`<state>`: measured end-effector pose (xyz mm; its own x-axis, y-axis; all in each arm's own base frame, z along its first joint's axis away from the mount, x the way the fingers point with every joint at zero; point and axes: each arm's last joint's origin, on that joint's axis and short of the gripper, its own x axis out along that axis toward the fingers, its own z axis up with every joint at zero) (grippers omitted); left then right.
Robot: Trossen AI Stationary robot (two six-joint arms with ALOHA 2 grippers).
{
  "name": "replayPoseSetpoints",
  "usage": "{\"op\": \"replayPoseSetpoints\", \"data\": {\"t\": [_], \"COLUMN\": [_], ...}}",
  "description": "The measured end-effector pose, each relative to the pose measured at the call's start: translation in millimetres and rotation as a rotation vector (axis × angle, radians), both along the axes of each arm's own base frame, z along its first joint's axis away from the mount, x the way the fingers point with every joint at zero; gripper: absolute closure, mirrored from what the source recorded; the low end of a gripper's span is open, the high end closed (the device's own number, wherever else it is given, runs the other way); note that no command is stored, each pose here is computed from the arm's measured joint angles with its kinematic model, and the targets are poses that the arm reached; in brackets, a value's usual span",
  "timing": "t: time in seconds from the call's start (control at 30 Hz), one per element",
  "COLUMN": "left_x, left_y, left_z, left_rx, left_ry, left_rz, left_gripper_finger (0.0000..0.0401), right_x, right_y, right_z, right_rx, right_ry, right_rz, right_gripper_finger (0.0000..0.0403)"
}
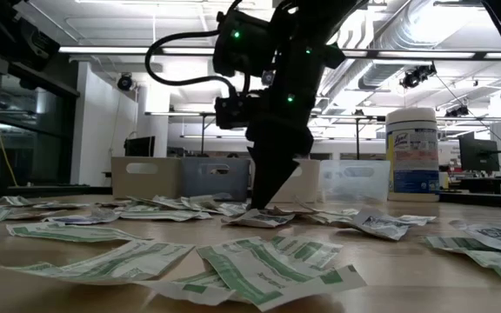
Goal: Pick & Place First Aid Supplies
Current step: Put the black towelette pack into the white bin
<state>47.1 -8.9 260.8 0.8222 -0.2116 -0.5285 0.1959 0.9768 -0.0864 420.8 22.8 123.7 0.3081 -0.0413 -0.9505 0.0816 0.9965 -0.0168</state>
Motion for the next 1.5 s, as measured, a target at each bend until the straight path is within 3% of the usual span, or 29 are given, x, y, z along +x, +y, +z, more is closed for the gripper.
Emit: {"op": "replayPoseSetpoints", "data": {"t": [0.17, 0.5, 0.83, 1.17, 1.5], "left_x": [0, 0, 0, 0, 1], "left_y": [0, 0, 0, 1, 3], "left_z": [0, 0, 0, 0, 1], "left_rx": [-0.001, 0.0, 0.0, 0.009, 0.026], "left_ry": [0.0, 0.0, 0.0, -0.003, -0.011], "left_rz": [-0.001, 0.0, 0.0, 0.027, 0.095], "left_gripper_finger": [0.0282, 0.0282, 0.0282, 0.0282, 0.0282], "right_x": [0, -1, -10, -24, -40], "right_y": [0, -1, 6, 6, -28], "right_z": [-7, -8, 19, 75, 113], "right_rx": [0.011, -0.012, -0.045, -0.148, -0.256], "right_ry": [0.025, 0.022, -0.015, -0.12, -0.134], "right_rz": [-0.05, -0.116, -0.136, -0.129, -0.11], "right_gripper_finger": [0.0285, 0.0396, 0.0399, 0.0402, 0.0402]}}
